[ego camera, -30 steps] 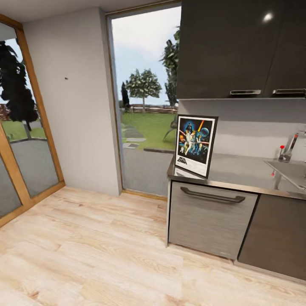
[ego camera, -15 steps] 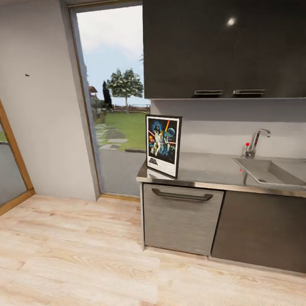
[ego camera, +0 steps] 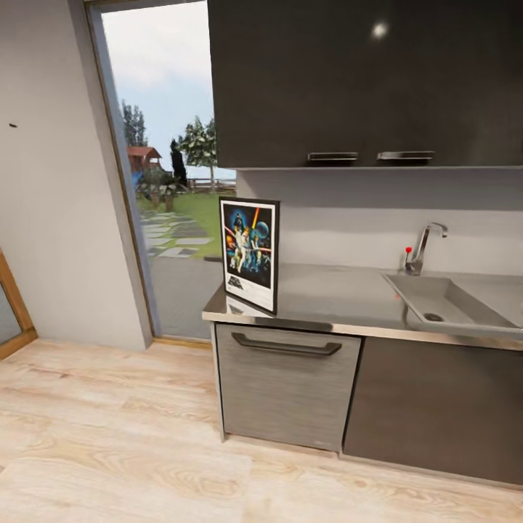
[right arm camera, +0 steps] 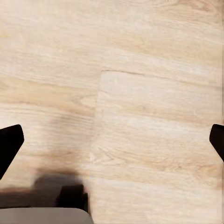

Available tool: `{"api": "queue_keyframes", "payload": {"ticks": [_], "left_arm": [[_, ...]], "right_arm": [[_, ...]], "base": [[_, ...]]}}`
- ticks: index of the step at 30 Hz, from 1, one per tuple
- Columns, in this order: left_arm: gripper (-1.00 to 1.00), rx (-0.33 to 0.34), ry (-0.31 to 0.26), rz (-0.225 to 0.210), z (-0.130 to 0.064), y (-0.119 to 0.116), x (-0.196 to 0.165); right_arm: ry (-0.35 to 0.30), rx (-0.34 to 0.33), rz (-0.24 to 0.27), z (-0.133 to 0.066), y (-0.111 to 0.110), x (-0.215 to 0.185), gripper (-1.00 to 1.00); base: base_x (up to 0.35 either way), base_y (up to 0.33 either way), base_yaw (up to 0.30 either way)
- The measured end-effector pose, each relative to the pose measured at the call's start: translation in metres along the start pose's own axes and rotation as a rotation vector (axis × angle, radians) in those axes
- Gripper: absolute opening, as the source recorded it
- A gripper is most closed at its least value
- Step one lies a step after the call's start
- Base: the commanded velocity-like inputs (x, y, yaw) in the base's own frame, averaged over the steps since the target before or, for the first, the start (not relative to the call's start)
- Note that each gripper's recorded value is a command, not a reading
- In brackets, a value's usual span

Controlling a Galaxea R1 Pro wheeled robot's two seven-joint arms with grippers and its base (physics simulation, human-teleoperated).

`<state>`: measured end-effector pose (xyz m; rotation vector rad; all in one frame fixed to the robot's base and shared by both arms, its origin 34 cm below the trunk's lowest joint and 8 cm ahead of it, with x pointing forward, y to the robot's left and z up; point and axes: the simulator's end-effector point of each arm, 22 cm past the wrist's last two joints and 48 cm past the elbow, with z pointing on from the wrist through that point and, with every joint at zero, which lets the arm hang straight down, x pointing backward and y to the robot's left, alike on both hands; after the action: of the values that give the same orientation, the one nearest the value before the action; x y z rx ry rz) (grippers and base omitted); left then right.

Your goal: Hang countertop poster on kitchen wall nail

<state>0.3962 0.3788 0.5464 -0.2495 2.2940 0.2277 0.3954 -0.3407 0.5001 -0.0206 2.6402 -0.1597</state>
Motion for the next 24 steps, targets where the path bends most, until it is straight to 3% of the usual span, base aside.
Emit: {"api": "queue_keyframes", "payload": {"ticks": [18, 19, 23, 24], "left_arm": [[1.0, -0.001, -0.016, -0.001, 0.0, 0.0, -0.005], [1.0, -0.004, -0.136, -0.005, 0.001, 0.001, -0.04], [1.0, -0.002, -0.307, -0.015, 0.0, -0.004, -0.108], [1.0, 0.004, -0.38, -0.031, -0.004, -0.012, -0.14]], "right_arm": [[-0.004, 0.003, 0.004, 0.0, -0.001, -0.002, 1.0], [-0.084, 0.005, 0.001, -0.001, -0.002, -0.019, 1.0], [-0.175, 0.009, 0.002, -0.003, -0.004, -0.038, 1.0], [-0.189, 0.011, 0.003, -0.004, -0.005, -0.041, 1.0]], "base": [[0.221, -0.249, 0.0], [0.026, -0.028, 0.0], [0.013, -0.014, 0.0], [0.005, -0.006, 0.0]]}}
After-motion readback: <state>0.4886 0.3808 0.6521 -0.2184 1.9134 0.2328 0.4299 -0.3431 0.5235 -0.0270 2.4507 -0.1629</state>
